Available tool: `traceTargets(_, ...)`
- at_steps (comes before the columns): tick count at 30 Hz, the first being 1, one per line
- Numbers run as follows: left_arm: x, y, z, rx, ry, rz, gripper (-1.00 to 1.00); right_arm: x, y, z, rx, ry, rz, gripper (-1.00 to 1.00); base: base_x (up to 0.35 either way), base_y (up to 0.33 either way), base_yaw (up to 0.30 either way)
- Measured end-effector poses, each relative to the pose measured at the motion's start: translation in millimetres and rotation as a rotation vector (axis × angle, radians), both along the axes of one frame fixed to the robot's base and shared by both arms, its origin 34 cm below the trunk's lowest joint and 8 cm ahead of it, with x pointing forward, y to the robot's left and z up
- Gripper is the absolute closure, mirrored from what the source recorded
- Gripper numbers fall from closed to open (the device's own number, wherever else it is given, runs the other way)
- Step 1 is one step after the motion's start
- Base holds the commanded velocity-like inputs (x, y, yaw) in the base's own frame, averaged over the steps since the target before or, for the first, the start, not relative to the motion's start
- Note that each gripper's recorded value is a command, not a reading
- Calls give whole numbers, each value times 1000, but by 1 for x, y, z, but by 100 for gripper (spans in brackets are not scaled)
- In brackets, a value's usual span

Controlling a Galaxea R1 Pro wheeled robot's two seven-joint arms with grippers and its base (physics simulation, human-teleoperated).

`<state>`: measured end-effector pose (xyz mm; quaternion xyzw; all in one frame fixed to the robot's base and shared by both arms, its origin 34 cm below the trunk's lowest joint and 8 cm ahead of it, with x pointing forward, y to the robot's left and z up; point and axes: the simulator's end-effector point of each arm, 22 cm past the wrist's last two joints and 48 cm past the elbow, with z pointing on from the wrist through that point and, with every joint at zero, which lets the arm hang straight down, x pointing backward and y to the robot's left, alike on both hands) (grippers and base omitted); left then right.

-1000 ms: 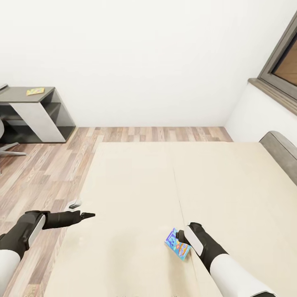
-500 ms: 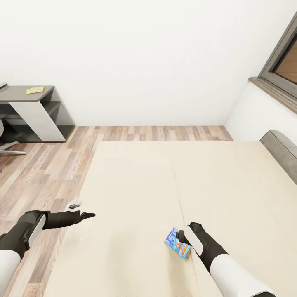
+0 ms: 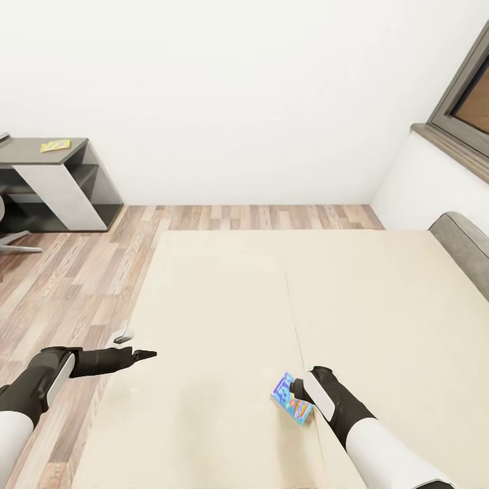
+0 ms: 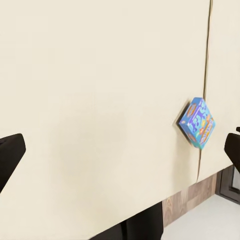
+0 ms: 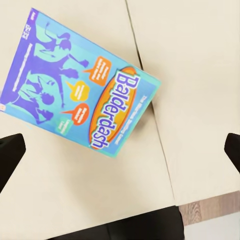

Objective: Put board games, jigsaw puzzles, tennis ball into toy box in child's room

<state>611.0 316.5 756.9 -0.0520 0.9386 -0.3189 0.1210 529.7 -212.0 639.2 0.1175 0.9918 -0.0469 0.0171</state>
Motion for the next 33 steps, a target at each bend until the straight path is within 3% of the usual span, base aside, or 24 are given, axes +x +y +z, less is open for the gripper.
traceTargets(33, -14, -2, -27, -1, 55, 0, -100, -20, 1, -22, 1, 53, 0, -100, 0, 0, 0)
